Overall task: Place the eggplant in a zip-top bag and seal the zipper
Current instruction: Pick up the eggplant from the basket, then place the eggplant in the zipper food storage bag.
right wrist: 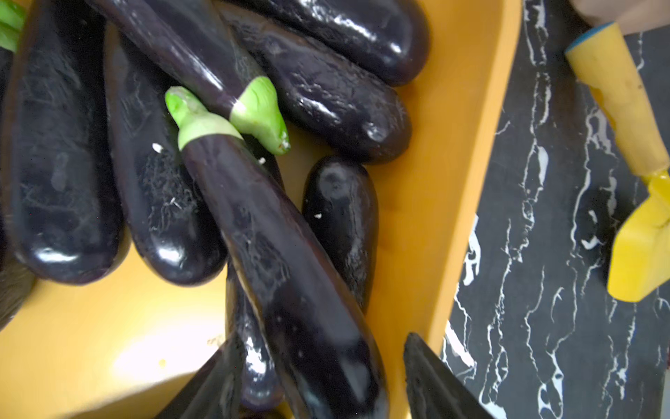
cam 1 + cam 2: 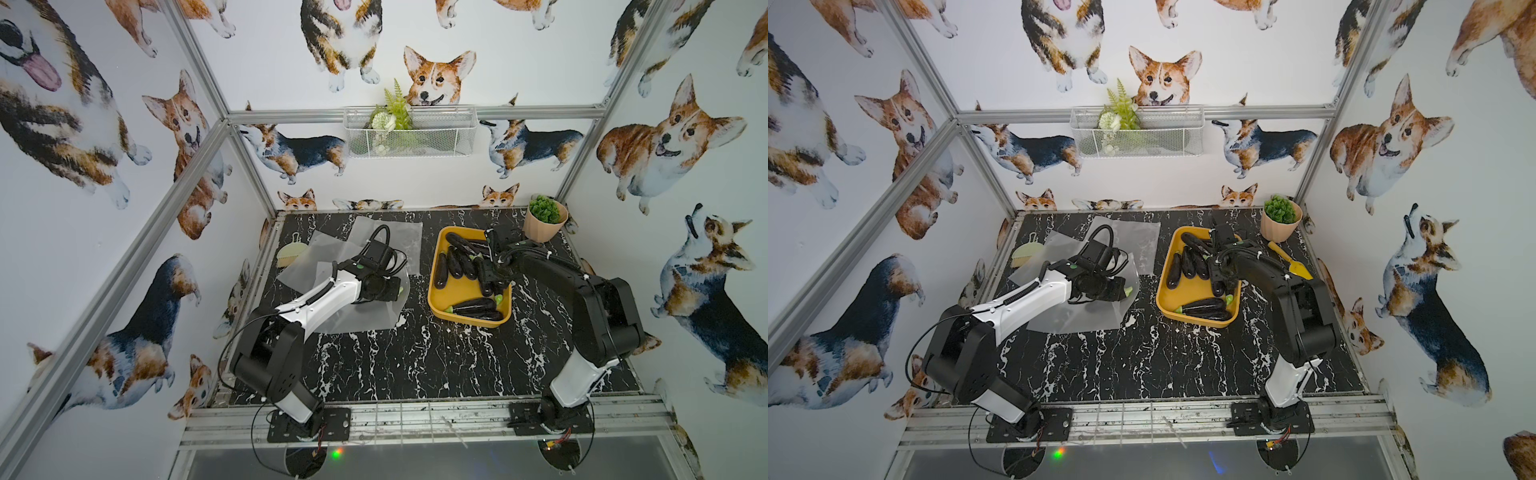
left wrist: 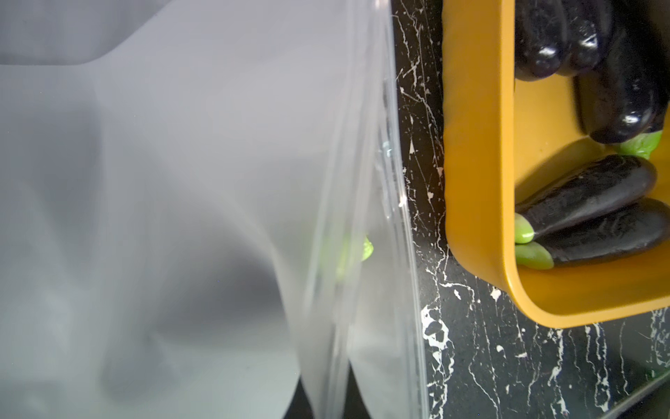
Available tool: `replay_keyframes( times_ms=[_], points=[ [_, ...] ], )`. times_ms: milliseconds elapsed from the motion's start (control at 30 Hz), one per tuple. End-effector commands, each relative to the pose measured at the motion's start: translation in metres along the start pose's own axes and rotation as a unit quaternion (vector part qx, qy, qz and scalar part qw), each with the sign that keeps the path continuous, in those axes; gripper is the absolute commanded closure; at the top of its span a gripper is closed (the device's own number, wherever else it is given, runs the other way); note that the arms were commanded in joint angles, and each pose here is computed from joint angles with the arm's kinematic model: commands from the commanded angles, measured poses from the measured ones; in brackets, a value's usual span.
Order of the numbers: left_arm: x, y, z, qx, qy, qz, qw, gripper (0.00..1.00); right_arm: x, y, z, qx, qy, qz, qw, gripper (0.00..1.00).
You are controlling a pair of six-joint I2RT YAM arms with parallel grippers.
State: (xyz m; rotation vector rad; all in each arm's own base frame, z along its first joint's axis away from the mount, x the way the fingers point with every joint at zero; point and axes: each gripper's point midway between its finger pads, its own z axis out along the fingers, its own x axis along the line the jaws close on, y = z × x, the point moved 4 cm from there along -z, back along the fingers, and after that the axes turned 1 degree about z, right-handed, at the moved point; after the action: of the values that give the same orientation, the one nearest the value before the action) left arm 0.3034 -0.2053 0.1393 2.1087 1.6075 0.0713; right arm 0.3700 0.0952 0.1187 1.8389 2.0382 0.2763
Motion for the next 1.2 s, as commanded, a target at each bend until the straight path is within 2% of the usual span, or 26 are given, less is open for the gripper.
replay_keyframes(
  times_ms=[0, 100, 267, 433, 567, 633, 733, 767, 900, 1033, 1167],
  points=[
    [0.0, -0.002, 0.0, 0.001, -0.003, 0.004, 1.0, 1.0, 0.009, 0.006, 0.005, -0.008, 0.023, -0.024, 0.999, 0.31],
    [-0.001, -0.002, 0.002, 0.003, -0.006, 0.002, 1.0, 1.0, 0.014, 0.007, 0.005, -0.008, 0.038, -0.022, 0.999, 0.36],
    [-0.002, 0.0, 0.003, 0.002, -0.008, 0.001, 1.0, 1.0, 0.011, 0.006, -0.006, -0.017, 0.025, -0.023, 0.999, 0.55],
    [-0.001, 0.001, 0.007, 0.0, -0.006, 0.002, 1.0, 1.0, 0.014, 0.008, -0.042, -0.05, 0.068, 0.0, 0.996, 0.62],
    [0.0, 0.002, 0.01, 0.0, -0.002, 0.005, 1.0, 1.0, 0.045, -0.001, -0.078, -0.059, 0.126, -0.015, 0.99, 0.64],
    [-0.001, 0.003, 0.009, -0.003, -0.003, 0.004, 1.0, 1.0, 0.08, -0.014, -0.105, -0.055, 0.206, -0.025, 0.977, 0.64],
    [-0.002, 0.005, 0.007, -0.008, -0.006, 0.004, 1.0, 1.0, 0.136, -0.041, -0.132, -0.004, 0.363, -0.006, 0.932, 0.65],
    [-0.002, 0.005, 0.006, -0.009, -0.007, 0.004, 1.0, 1.0, 0.148, -0.049, -0.136, 0.014, 0.388, -0.007, 0.922, 0.66],
    [-0.005, 0.005, 0.003, -0.018, -0.015, 0.007, 1.0, 1.0, 0.179, -0.08, -0.131, 0.082, 0.423, -0.007, 0.902, 0.68],
    [-0.009, 0.001, 0.001, -0.023, -0.02, 0.019, 0.999, 1.0, 0.199, -0.088, -0.126, 0.13, 0.447, -0.014, 0.885, 0.69],
    [-0.013, -0.004, -0.003, -0.036, -0.024, 0.037, 0.998, 1.0, 0.209, -0.084, -0.119, 0.167, 0.432, -0.022, 0.886, 0.7]
  ],
)
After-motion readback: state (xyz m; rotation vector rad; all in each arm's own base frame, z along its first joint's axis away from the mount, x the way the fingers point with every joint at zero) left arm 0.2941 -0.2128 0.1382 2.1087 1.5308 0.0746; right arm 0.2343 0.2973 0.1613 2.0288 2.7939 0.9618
